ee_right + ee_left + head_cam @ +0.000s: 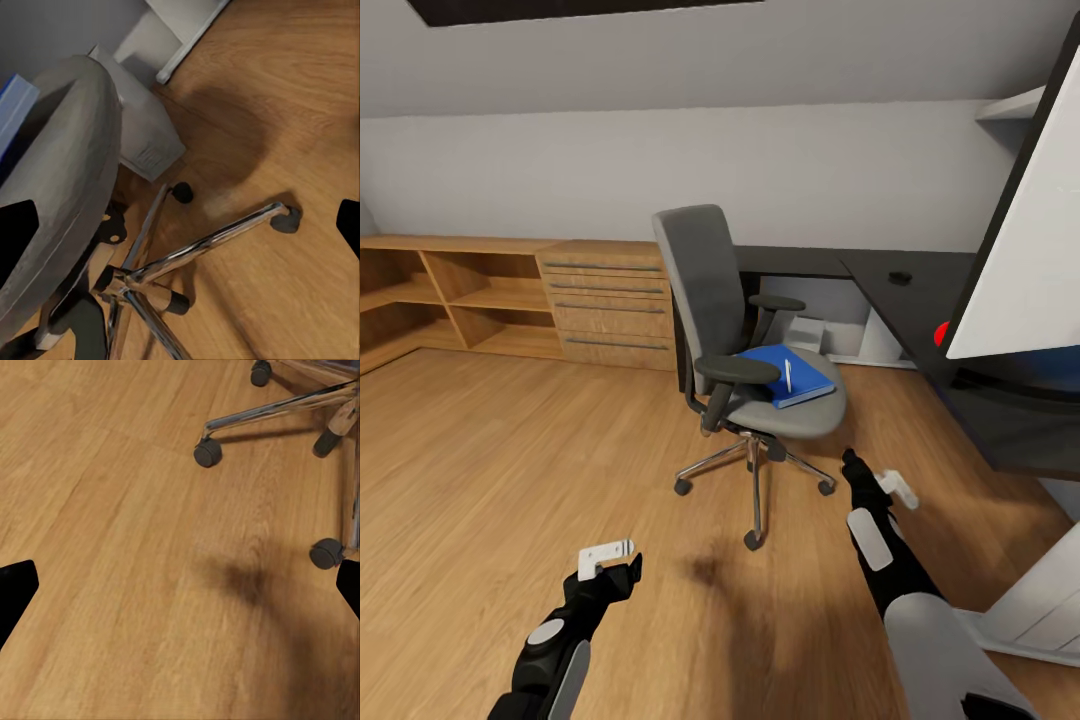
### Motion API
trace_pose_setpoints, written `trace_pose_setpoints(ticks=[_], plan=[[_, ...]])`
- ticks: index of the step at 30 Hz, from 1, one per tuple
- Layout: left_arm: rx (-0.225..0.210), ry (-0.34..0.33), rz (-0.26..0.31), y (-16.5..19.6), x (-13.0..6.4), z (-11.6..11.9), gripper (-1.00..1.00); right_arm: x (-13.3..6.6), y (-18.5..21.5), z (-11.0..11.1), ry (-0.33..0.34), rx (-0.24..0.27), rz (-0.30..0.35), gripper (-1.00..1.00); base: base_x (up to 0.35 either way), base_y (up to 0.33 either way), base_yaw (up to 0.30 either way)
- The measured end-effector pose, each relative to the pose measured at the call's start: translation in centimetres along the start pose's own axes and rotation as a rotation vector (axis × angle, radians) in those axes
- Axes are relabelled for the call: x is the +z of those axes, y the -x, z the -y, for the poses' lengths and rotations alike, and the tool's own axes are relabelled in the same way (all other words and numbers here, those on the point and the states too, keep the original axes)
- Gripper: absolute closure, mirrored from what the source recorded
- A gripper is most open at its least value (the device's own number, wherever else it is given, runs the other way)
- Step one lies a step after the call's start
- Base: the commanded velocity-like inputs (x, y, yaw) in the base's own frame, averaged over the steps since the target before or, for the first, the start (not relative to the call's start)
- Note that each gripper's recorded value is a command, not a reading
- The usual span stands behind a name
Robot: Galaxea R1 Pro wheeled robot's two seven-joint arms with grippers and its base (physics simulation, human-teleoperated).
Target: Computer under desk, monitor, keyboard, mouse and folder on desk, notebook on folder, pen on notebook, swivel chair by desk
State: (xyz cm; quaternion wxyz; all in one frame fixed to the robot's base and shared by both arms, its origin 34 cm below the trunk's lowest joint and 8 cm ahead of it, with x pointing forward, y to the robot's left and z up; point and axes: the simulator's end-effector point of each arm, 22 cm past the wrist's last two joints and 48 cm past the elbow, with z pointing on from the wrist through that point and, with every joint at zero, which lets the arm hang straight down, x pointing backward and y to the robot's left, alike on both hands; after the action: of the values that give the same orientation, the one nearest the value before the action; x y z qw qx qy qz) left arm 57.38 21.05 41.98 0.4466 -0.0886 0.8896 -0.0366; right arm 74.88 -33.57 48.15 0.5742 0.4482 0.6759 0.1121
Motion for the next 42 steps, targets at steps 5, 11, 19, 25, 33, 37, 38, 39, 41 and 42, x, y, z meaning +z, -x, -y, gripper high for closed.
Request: trace_pose_setpoints(ticks=[5,11,19,25,33,37,38,39,41,42], plan=[[0.009,0.007,0.022,1.1,-0.2,-0.7,-1.0,-0.1,0.6,-1.0,0.013,-0.036,0.032,-1.0,0.0,0.0,0.0],[0.02,0.013,0.032,1.6,-0.3,-1.3,-1.0,-0.2,1.7,-1.7,0.032,-0.052,0.07,-1.0,0.0,0.0,0.0],[0.022,0.014,0.032,1.6,-0.3,-1.4,-1.0,-0.4,2.3,-2.2,0.043,-0.043,0.086,-1.0,0.0,0.0,0.0],[0.022,0.014,0.032,1.6,-0.3,-1.4,-1.0,-0.5,2.4,-2.0,0.042,-0.043,0.087,-1.0,0.0,0.0,-0.132],[0.021,0.014,0.03,1.5,-0.2,-1.4,-1.0,-0.5,2.2,-1.9,0.04,-0.043,0.084,-1.0,0.074,0.025,-0.168],[0.021,0.014,0.03,1.4,-0.2,-1.4,-1.0,-0.5,2.0,-2.0,0.041,-0.043,0.082,-1.0,0.242,0.144,-0.039],[0.021,0.014,0.03,1.4,-0.2,-1.4,-1.0,-0.5,2.0,-2.0,0.041,-0.043,0.082,-1.0,0.242,0.171,-0.019],[0.021,0.014,0.029,1.4,-0.2,-1.4,-1.0,-0.5,2.0,-2.0,0.041,-0.043,0.081,-1.0,0.178,0.131,-0.012],[0.02,0.014,0.028,1.4,-0.2,-1.4,-1.0,-0.5,2.0,-2.0,0.041,-0.042,0.082,-1.0,0.082,0.06,-0.006],[0.021,0.014,0.028,1.4,-0.2,-1.4,-1.0,-0.5,2.0,-2.0,0.041,-0.042,0.082,-1.0,0.058,0.043,-0.004]])
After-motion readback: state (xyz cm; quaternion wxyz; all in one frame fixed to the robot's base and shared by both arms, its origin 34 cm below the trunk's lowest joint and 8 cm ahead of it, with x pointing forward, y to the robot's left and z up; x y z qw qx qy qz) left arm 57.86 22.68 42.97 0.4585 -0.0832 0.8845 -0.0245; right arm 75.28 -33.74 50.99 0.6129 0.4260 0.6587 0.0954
